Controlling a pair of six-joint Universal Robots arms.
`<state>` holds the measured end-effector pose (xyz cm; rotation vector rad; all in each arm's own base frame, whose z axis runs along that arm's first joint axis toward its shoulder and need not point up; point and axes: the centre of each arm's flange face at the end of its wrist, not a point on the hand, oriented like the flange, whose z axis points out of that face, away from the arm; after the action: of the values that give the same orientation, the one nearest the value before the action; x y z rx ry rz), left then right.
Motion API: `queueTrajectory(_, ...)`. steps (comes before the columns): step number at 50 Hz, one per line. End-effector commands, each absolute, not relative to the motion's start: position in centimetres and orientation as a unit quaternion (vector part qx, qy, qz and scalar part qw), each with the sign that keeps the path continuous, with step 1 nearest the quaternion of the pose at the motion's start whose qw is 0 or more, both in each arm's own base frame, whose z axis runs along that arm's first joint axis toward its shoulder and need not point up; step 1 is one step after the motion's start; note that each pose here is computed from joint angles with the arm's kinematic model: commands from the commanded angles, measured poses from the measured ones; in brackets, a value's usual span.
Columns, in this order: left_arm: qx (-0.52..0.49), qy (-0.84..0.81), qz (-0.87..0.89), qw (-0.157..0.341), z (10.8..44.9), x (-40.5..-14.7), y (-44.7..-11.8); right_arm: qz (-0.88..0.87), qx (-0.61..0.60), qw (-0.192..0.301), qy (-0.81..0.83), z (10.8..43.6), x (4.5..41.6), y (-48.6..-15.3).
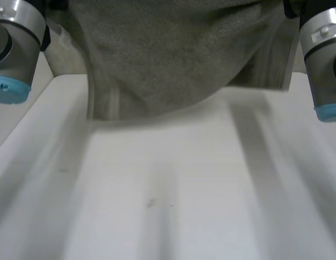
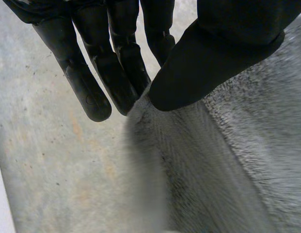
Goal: Fold the towel.
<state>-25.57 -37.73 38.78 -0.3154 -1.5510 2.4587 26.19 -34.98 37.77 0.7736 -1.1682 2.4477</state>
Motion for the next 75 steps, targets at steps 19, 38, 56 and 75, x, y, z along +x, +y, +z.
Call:
queueTrajectory(19, -0.278, -0.802, 0.528, 0.041, 13.9, -21.2, -25.7, 0.486, 0.432, 0.014, -0.760, 15.1, 22.0, -28.7)
queueTrajectory(38, -0.251, -0.779, 0.574, 0.031, 17.4, -20.2, -25.6, 0.512, 0.292, -0.011, -0.808, 16.0, 17.8, -30.3)
queueTrajectory(56, -0.248, -0.782, 0.570, 0.030, 17.2, -20.0, -25.5, 0.500, 0.261, -0.018, -0.826, 15.9, 15.1, -31.0)
queueTrajectory(75, -0.250, -0.776, 0.578, 0.032, 17.9, -20.1, -25.3, 0.511, 0.210, -0.075, -0.830, 21.8, 14.9, -33.0)
